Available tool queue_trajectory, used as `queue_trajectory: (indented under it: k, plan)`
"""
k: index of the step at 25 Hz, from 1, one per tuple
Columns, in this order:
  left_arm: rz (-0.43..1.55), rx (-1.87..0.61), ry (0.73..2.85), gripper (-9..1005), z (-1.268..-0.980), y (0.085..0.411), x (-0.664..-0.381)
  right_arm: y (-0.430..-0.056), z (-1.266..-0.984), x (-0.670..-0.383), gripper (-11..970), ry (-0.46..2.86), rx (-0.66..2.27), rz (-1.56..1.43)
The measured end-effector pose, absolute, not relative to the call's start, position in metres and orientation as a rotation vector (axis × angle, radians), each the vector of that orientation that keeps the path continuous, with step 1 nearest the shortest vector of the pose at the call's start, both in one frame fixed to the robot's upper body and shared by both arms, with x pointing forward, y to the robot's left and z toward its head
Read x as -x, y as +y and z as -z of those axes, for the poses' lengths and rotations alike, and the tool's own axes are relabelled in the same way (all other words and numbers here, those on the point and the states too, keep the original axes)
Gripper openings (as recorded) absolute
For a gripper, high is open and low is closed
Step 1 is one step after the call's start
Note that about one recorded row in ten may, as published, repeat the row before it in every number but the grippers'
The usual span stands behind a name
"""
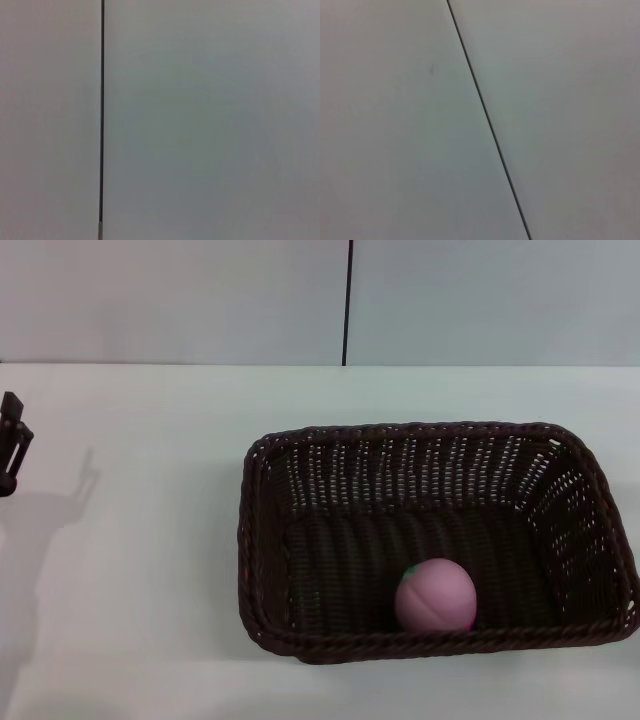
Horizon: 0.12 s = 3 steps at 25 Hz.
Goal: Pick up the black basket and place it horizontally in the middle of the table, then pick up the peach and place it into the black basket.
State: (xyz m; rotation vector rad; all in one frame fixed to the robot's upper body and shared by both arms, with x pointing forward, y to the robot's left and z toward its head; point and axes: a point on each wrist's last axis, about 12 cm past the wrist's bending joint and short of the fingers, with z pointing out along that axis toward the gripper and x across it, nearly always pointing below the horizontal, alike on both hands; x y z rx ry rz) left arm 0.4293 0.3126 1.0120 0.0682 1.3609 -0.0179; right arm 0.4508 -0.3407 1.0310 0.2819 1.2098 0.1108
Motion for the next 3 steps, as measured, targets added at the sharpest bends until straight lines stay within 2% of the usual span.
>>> queue_trajectory:
  k: [3]
  plan:
    - [0.020,-0.070,1.358,827,-1.0126,0.3121,-0.4305,-0.3398,-1.0310,-0.4517,530,1.211,-0.282,-0.114]
